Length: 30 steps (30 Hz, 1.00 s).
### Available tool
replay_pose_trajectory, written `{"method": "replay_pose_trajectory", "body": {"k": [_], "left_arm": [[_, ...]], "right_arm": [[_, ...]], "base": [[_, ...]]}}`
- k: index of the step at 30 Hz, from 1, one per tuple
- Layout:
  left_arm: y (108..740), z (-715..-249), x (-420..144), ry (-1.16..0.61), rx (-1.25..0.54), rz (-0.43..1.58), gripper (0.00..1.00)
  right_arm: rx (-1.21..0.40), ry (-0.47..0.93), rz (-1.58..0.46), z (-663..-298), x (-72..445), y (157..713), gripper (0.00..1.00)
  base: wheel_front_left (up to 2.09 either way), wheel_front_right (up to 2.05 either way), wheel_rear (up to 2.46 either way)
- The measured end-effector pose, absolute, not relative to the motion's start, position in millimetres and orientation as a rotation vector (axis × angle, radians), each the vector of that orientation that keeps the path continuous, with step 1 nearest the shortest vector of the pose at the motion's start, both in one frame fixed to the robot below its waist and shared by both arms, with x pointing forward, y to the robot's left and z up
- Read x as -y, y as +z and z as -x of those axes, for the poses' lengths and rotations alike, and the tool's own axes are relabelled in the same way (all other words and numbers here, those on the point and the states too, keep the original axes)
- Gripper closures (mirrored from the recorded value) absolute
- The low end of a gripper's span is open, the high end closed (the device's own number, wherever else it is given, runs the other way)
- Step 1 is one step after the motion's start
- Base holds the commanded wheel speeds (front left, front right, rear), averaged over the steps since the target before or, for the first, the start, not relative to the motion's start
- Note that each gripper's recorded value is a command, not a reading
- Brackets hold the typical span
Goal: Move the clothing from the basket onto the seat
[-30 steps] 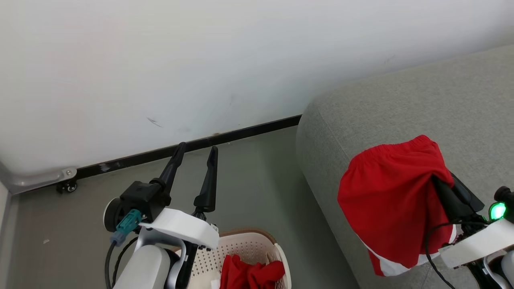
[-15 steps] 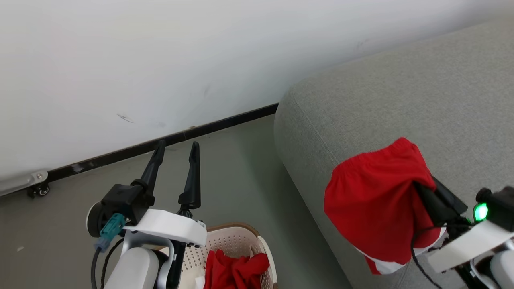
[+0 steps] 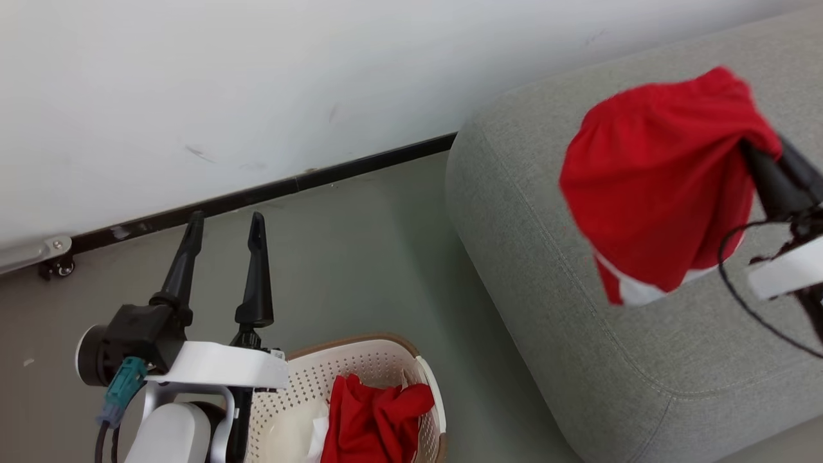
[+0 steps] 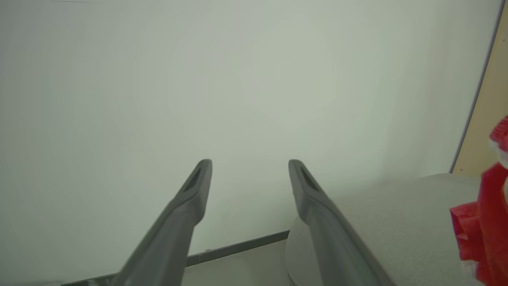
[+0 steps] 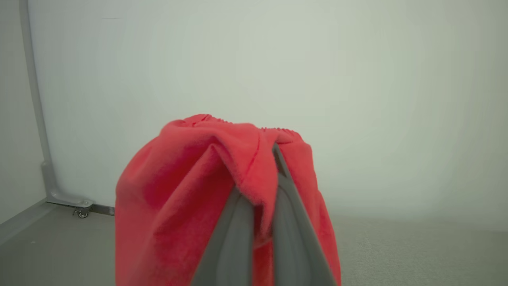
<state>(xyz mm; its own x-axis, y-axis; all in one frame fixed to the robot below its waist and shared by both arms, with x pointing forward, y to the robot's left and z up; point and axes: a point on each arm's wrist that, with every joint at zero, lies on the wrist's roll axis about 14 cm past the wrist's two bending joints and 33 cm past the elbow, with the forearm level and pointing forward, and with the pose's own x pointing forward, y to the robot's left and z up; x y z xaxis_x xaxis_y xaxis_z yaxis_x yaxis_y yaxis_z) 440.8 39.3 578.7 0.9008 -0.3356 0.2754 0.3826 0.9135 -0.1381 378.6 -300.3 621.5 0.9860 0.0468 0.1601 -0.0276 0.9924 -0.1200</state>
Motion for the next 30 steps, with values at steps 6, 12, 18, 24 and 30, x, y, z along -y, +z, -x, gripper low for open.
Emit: {"method": "replay_pose_trajectory", "body": {"k": [6, 12, 18, 24, 30], "left_arm": [[578.3, -445.3, -52.0, -0.347, 0.264, 0.186, 0.0], [575.9, -449.2, -56.7, -0.344, 0.271, 0.176, 0.0], [566.3, -452.5, -57.1, -0.355, 0.259, 0.153, 0.0], [562.9, -462.1, -65.7, -0.345, 0.264, 0.136, 0.0], [561.7, -472.8, -72.3, -0.334, 0.269, 0.122, 0.0]], "right_arm": [[0.157, -0.014, 0.145, -402.1, 322.4, 637.1, 1.0], [0.164, -0.086, 0.152, -423.3, 349.8, 653.6, 1.0], [0.145, -0.171, 0.112, -441.2, 378.9, 655.6, 1.0], [0.117, -0.242, 0.08, -462.2, 402.6, 652.7, 1.0], [0.101, -0.329, 0.086, -471.3, 433.6, 653.1, 1.0]], "base": [[0.0, 0.0, 0.0], [0.0, 0.0, 0.0], [0.0, 0.0, 0.0], [0.0, 0.0, 0.0], [0.0, 0.0, 0.0]]}}
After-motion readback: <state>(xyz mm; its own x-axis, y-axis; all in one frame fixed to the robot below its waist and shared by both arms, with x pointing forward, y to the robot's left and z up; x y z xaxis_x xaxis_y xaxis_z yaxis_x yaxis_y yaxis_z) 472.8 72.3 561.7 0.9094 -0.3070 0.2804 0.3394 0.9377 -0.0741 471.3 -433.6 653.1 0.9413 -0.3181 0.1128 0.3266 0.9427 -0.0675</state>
